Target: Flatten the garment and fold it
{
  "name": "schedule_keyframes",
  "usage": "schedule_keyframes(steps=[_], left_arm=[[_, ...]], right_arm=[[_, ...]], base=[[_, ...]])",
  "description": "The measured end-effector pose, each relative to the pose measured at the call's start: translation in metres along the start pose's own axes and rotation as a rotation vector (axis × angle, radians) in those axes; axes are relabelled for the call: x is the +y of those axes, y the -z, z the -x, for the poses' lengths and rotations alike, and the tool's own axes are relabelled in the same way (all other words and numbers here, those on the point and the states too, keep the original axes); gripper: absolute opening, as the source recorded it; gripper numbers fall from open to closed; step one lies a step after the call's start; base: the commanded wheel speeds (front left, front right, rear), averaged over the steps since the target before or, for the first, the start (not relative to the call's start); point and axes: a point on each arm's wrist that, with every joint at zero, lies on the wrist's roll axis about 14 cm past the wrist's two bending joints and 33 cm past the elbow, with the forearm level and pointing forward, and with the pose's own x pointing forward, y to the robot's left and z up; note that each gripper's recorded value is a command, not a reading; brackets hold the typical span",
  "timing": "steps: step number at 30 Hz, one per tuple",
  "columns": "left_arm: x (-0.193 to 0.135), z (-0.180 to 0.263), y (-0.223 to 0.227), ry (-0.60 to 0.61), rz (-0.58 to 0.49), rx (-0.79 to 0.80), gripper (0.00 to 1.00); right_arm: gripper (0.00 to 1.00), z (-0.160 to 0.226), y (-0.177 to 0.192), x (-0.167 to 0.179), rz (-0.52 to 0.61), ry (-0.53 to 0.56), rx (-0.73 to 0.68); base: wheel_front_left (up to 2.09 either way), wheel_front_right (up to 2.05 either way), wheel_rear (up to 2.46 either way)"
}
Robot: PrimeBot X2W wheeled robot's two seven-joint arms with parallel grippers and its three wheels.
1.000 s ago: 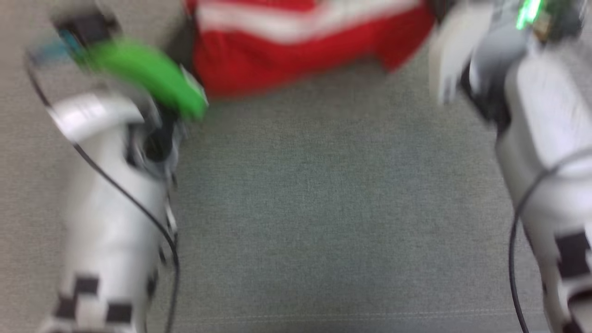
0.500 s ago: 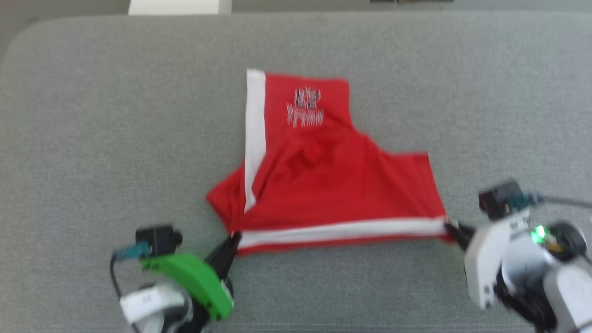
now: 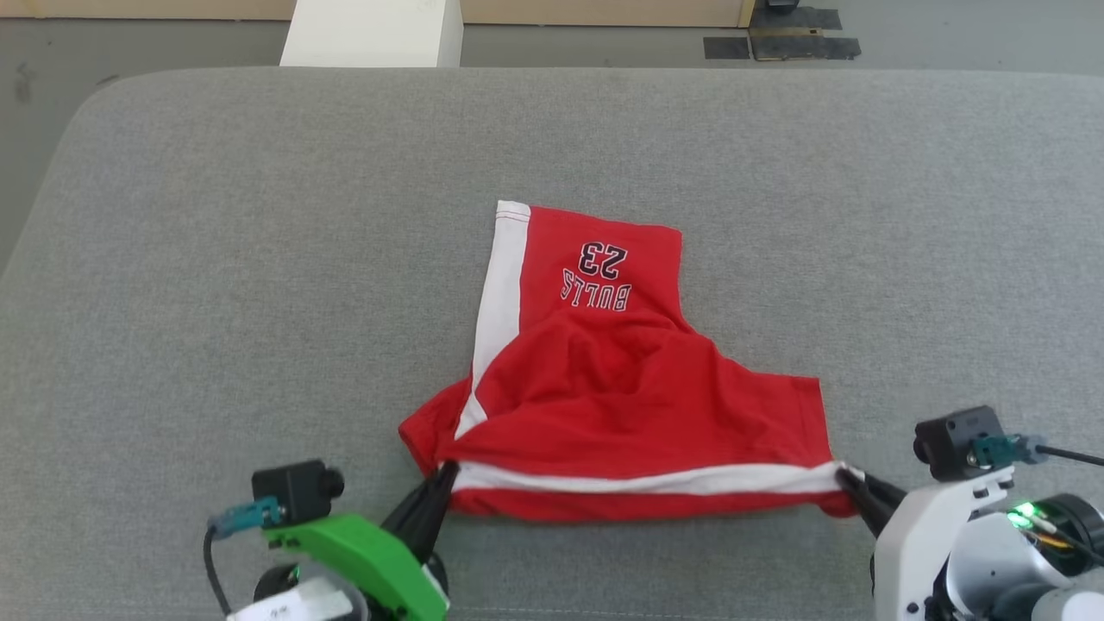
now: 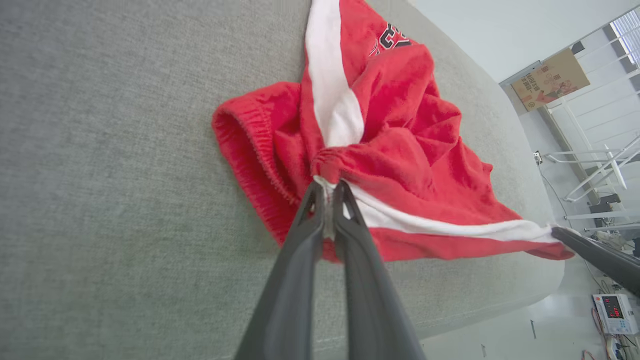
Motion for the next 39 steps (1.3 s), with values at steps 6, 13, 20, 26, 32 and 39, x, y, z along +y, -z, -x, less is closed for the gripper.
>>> schedule_keyframes(steps=[6, 13, 20, 26, 32, 39], left_arm=[[-0.021, -0.031, -0.039, 0.058, -0.044, -0.105, 0.0], [-0.01, -0.072, -0.059, 0.011, -0.068, -0.112, 0.0], [0.019, -0.099, -0.051, -0.101, -0.091, -0.064, 1.0], [0.024, -0.095, -0.068, -0.112, -0.089, -0.186, 1.0], [0.023, -0.059, -0.091, -0.113, -0.111, -0.392, 1.0], [0.02, -0.026, -0.067, -0.131, -0.16, -0.364, 1.0]], right_arm=[[0.0, -0.015, -0.04, -0.003, 0.019, 0.015, -0.132], [0.0, -0.053, -0.069, -0.018, 0.017, 0.054, -0.18], [0.15, -0.095, -0.052, -0.03, 0.02, 0.084, -0.075], [1.0, -0.106, -0.047, -0.032, 0.012, 0.092, -0.072], [1.0, -0.085, -0.063, -0.038, -0.031, 0.124, -0.224], [1.0, -0.048, -0.058, -0.03, -0.087, 0.142, -0.357]], base=[[0.0, 0.0, 0.0], [0.0, 0.0, 0.0], [0.0, 0.0, 0.0], [0.0, 0.0, 0.0], [0.0, 0.0, 0.0], [0.0, 0.0, 0.0]])
